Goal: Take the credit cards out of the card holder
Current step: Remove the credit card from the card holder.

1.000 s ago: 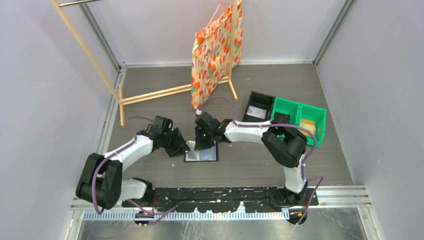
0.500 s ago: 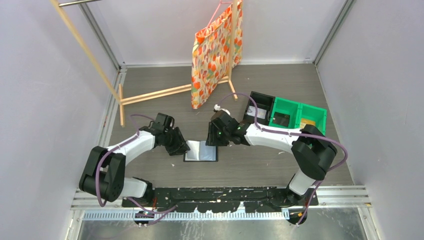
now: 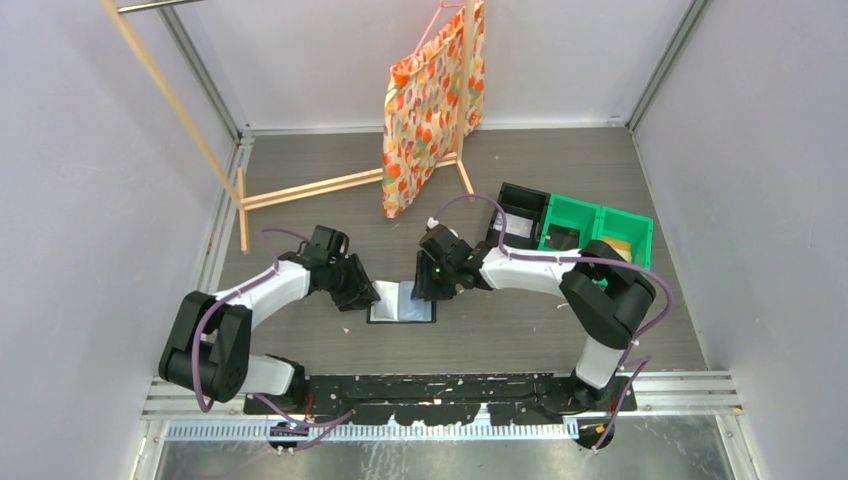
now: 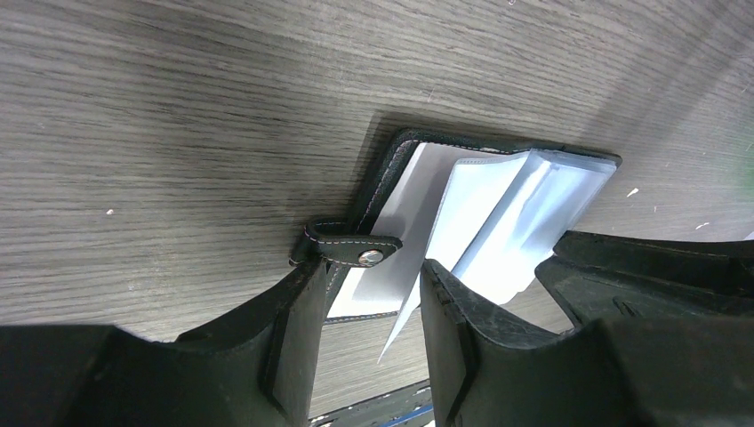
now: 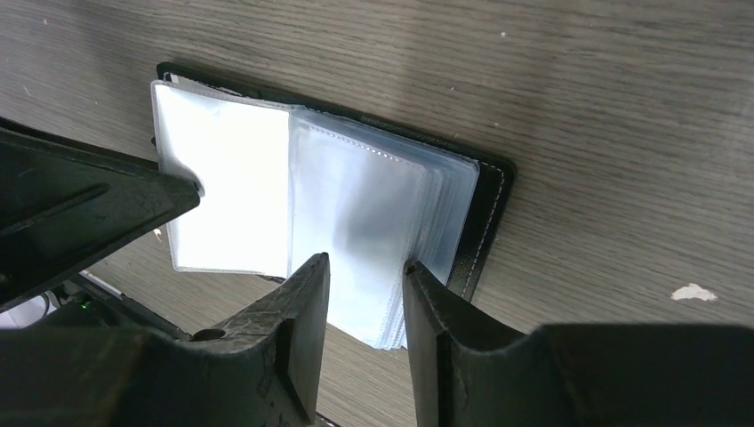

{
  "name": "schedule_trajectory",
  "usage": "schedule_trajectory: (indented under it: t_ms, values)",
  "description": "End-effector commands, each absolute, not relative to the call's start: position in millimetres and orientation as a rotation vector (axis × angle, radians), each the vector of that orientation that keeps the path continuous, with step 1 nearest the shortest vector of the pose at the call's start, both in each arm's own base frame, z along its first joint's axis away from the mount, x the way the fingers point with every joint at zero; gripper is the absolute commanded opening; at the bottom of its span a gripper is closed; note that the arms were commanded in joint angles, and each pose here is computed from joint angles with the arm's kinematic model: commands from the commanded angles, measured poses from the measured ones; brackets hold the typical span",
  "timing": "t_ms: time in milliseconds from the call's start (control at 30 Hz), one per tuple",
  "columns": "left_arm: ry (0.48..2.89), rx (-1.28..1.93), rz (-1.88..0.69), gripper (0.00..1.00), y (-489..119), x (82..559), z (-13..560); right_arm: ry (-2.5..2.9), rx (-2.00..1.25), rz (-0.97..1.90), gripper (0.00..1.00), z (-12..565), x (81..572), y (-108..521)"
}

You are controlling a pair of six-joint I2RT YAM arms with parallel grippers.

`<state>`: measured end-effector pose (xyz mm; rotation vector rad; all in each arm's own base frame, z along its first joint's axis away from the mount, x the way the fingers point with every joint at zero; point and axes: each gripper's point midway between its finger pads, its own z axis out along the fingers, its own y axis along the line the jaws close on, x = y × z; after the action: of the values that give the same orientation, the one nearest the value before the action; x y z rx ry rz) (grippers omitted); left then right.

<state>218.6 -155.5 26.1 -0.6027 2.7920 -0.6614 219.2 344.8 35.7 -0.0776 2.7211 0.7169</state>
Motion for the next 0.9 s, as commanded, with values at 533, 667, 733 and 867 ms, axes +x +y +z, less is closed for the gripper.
schedule_trajectory:
  t_ms: [533, 667, 733, 867]
  values:
    - [2.786, -0.607, -0.590, 0.45, -146.6, 221.8, 13.2, 2.644, -0.124, 0.971, 0.31, 61.4, 227.7, 391.5]
    - [2.791, -0.609, -0.597, 0.45, -147.6, 221.3, 11.7, 2.630, -0.158, 1.032, 0.31, 74.2, 227.3, 402.3]
    - [2.788, -0.610, -0.601, 0.45, -148.0, 221.9, 12.1, 2.628, -0.166, 1.054, 0.30, 77.4, 226.1, 406.3]
    - [2.786, -0.607, -0.603, 0.45, -148.2, 222.2, 13.3, 2.618, -0.180, 1.095, 0.29, 84.8, 222.4, 412.7]
